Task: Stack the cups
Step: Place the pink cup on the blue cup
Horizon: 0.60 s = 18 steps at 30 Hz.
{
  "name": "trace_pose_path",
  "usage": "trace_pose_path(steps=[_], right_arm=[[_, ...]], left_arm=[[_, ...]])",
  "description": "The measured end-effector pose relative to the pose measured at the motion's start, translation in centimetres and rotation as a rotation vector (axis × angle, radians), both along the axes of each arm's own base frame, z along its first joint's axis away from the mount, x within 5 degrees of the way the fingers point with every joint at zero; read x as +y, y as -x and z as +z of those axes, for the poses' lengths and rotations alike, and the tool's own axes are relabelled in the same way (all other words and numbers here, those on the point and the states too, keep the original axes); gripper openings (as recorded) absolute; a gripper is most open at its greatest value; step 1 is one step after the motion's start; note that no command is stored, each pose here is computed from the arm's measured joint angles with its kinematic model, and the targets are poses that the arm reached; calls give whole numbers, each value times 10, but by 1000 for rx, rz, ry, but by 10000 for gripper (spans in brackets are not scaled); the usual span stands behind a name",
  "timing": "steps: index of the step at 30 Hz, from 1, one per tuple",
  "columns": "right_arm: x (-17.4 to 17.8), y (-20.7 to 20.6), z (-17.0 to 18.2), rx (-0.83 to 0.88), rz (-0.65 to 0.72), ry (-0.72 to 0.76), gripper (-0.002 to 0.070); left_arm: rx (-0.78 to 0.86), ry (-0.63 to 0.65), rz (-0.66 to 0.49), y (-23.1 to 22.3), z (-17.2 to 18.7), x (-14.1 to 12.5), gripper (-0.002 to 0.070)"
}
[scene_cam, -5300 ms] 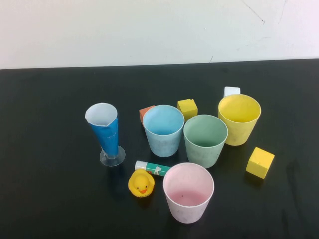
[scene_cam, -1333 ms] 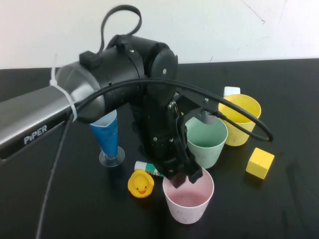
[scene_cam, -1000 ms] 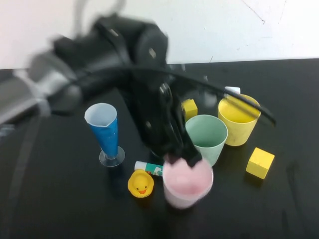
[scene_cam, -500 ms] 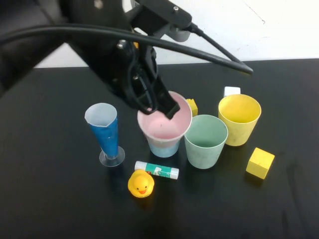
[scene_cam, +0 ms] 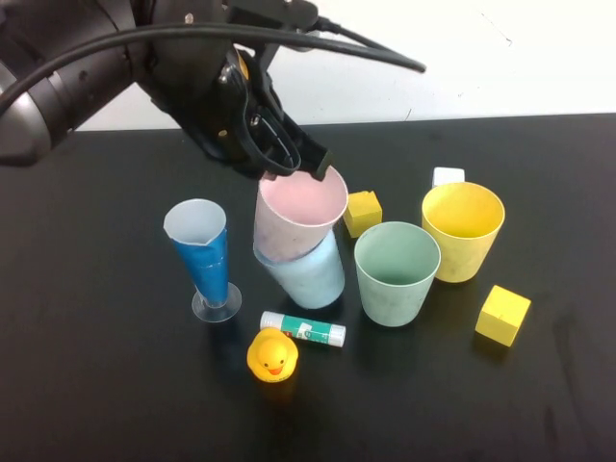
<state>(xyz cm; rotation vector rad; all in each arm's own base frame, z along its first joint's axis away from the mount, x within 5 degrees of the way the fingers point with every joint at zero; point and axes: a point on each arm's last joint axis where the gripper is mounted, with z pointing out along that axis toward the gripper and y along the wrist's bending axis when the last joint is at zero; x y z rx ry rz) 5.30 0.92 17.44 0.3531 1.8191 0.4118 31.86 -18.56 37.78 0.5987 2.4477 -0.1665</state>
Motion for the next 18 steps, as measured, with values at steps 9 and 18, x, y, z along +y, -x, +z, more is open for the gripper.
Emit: trace_pose_path(steps=[9, 18], right_arm=[[0, 0, 1, -10, 1, 15, -3], [0, 0, 1, -13, 3, 26, -3]], left_arm=[[-25, 71, -15, -5, -1, -7, 4], [18, 44, -15, -11, -15, -11, 4]])
